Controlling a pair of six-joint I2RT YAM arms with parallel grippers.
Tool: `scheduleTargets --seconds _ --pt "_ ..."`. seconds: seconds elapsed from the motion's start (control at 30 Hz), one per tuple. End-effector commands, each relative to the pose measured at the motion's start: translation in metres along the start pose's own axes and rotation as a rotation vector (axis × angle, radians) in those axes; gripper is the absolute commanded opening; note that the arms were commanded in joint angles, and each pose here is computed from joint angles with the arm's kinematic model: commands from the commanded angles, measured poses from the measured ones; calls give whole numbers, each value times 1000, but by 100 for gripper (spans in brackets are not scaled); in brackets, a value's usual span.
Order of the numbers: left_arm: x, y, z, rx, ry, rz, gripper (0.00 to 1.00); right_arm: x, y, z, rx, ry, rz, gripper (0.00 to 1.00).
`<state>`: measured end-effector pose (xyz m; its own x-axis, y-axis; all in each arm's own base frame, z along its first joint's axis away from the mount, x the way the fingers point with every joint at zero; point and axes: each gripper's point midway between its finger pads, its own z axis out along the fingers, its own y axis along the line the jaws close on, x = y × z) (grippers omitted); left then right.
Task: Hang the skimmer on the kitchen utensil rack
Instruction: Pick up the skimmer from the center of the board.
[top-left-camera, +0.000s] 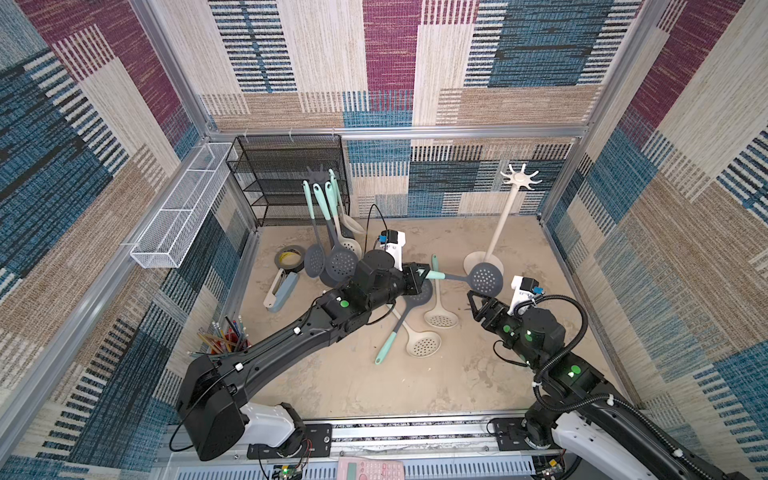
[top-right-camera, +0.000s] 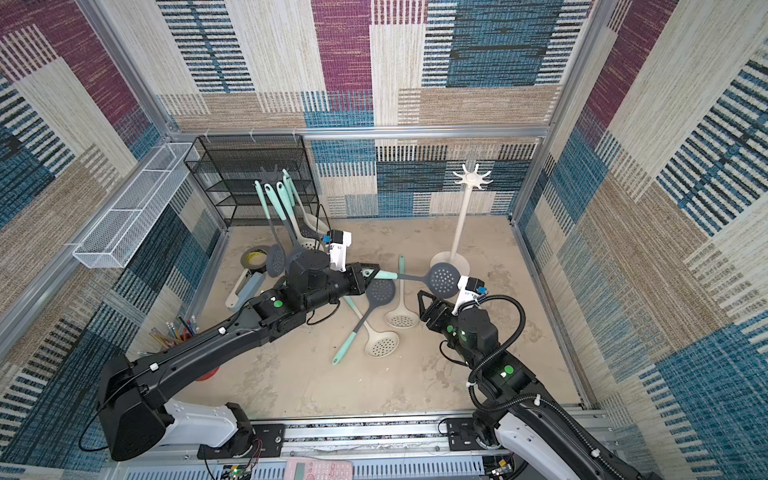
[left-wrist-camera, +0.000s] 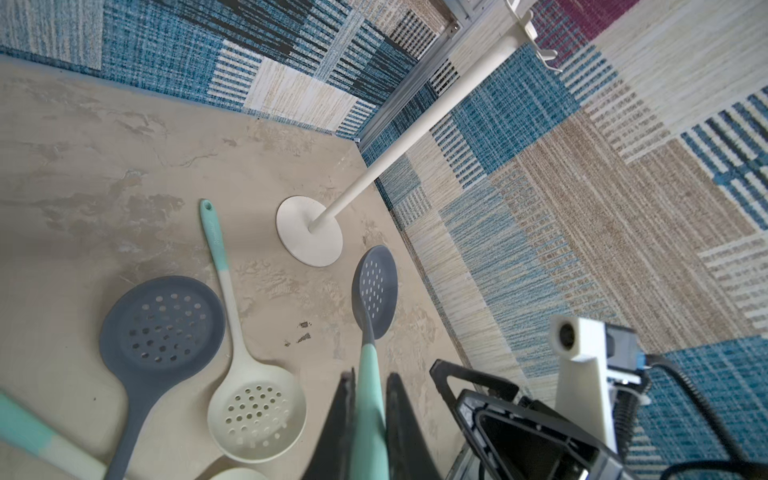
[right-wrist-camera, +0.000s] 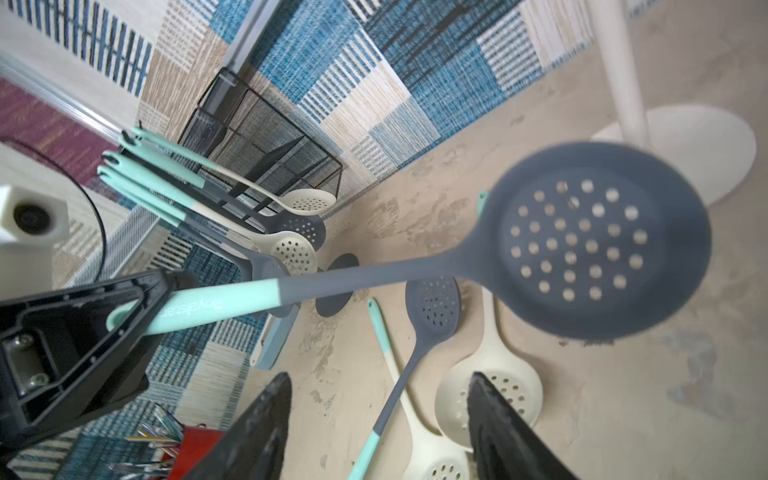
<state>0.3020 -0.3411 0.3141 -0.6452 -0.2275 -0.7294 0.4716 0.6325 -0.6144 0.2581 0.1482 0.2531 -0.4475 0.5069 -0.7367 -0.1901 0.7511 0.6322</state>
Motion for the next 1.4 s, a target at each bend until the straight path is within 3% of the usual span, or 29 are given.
scheduleTargets --seconds 0.0,0.2,0.37,0.47,0.67,0.97,1.17,1.3,1.37 --pt "14 -3 -4 16 114 143 0 -1 26 6 -82 57 -303 68" --pt "14 -8 -13 56 220 267 0 -22 53 16 -99 85 -525 68" --pt "1 -9 -23 140 284 302 0 -13 80 27 -233 138 -688 68" --pt "-10 -12 -30 216 305 312 0 -12 87 35 -255 161 -755 67" --pt "-25 -32 -53 403 334 408 0 2 114 25 -450 223 -880 67" --pt "-31 -36 -70 472 372 551 0 23 115 30 -530 335 -961 59" --pt "-33 -32 -71 482 376 595 0 37 116 29 -590 379 -962 37" --pt "-34 -29 -70 476 374 608 0 40 116 29 -605 383 -958 5" --pt "-35 -30 -68 480 376 597 0 42 115 32 -604 383 -954 0"
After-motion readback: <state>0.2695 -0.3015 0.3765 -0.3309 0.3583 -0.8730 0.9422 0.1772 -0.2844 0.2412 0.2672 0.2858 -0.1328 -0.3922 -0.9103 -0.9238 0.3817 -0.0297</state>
